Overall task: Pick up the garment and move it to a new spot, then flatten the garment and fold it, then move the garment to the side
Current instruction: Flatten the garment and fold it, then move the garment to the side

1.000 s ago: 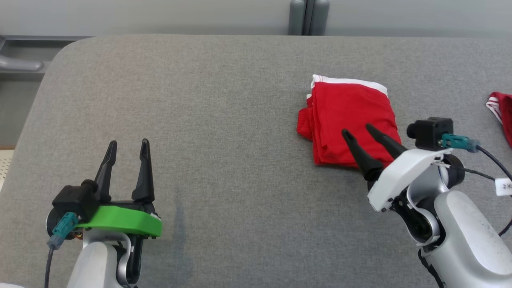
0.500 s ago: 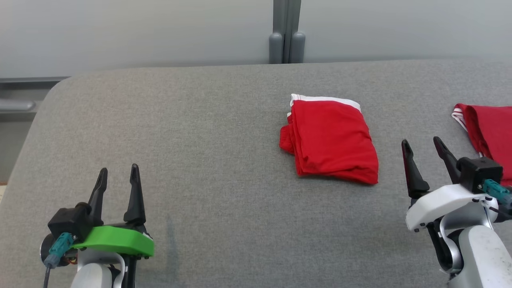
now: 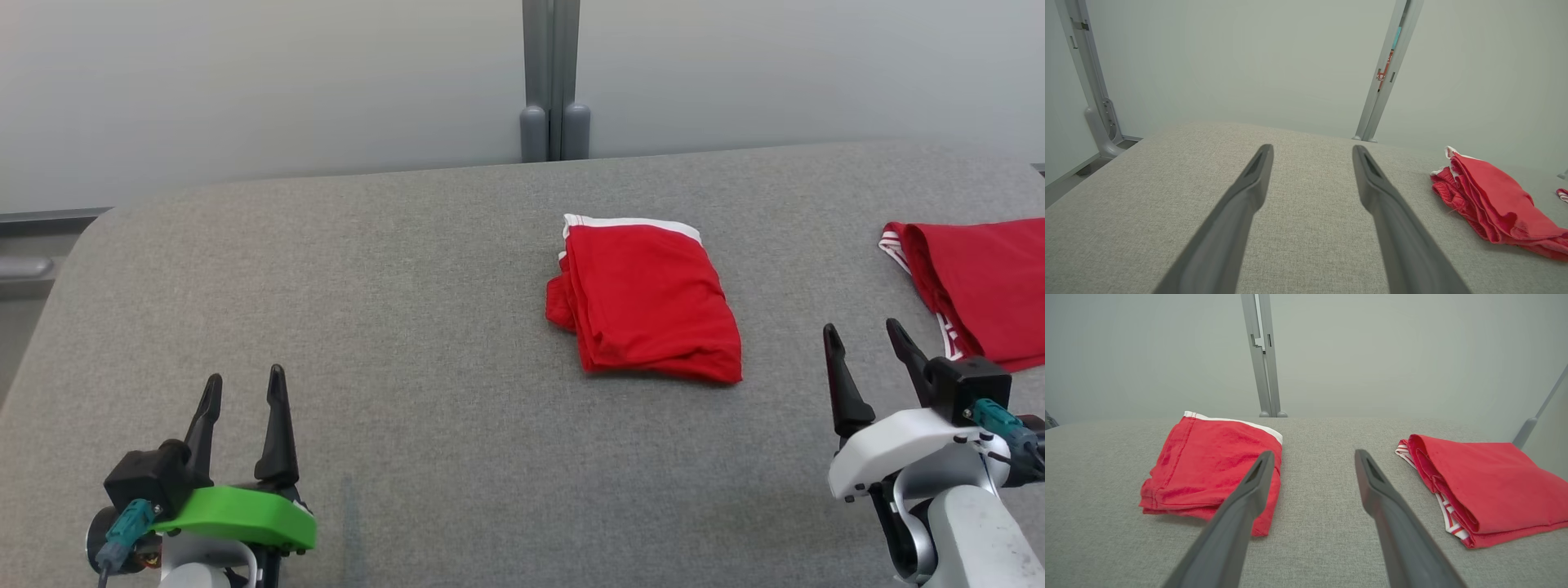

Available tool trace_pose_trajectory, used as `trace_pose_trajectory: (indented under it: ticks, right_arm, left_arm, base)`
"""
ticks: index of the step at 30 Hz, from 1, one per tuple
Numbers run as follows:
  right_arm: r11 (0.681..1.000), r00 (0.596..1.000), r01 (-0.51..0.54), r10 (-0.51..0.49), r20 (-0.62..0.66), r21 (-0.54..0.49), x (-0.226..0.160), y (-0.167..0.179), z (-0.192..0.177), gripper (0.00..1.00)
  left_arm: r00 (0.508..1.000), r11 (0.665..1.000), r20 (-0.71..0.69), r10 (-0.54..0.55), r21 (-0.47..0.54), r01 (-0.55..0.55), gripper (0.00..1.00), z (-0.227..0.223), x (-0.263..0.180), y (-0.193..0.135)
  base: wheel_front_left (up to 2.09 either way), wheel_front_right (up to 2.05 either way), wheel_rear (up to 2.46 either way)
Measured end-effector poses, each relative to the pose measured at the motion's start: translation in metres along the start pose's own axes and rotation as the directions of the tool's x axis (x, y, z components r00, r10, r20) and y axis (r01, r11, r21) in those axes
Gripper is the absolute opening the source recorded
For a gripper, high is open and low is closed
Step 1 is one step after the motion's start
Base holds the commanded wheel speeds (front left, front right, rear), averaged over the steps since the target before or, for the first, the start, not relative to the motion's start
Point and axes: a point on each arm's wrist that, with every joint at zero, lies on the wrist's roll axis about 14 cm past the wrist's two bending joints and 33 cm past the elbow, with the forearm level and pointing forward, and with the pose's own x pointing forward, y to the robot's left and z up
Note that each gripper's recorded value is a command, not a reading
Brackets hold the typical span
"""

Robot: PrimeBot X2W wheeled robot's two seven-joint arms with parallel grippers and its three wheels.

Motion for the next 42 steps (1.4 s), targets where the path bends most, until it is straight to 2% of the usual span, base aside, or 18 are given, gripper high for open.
trace_pose_trajectory:
  ticks: [21, 25, 29, 32, 36, 42]
  right_arm:
    - [0.999, 0.999, -0.035, 0.035, -0.003, -0.009, 0.01, 0.01, 0.0, 1.0]
    - [0.999, 0.998, -0.052, 0.053, -0.035, 0.014, 0.024, 0.015, 0.002, 1.0]
    - [0.994, 0.987, -0.077, 0.087, -0.134, 0.079, 0.051, 0.023, -0.001, 1.0]
    - [0.989, 0.965, -0.082, 0.109, -0.24, 0.119, 0.074, 0.025, -0.007, 1.0]
    - [0.986, 0.912, -0.058, 0.116, -0.393, 0.155, 0.1, 0.02, -0.026, 1.0]
    - [0.976, 0.809, -0.032, 0.153, -0.568, 0.217, 0.125, 0.032, -0.067, 1.0]
  left_arm:
    - [1.0, 1.0, -0.018, 0.006, 0.003, -0.006, 1.0, -0.007, -0.001, 0.001]
    - [1.0, 1.0, -0.02, 0.007, 0.004, -0.007, 1.0, -0.008, 0.002, 0.002]
    - [1.0, 1.0, -0.013, -0.001, 0.006, 0.001, 1.0, -0.006, 0.009, 0.001]
    - [1.0, 1.0, -0.005, -0.011, 0.011, 0.011, 1.0, -0.005, 0.017, -0.001]
    - [1.0, 1.0, -0.005, -0.012, 0.016, 0.012, 1.0, -0.006, 0.026, 0.001]
    - [1.0, 1.0, -0.011, 0.009, 0.027, -0.009, 1.0, -0.01, 0.035, 0.011]
  base:
    - [0.0, 0.0, 0.0]
    - [0.0, 0.0, 0.0]
    - [0.0, 0.0, 0.0]
    - [0.0, 0.0, 0.0]
    - [0.0, 0.0, 0.0]
    - [0.0, 0.0, 0.0]
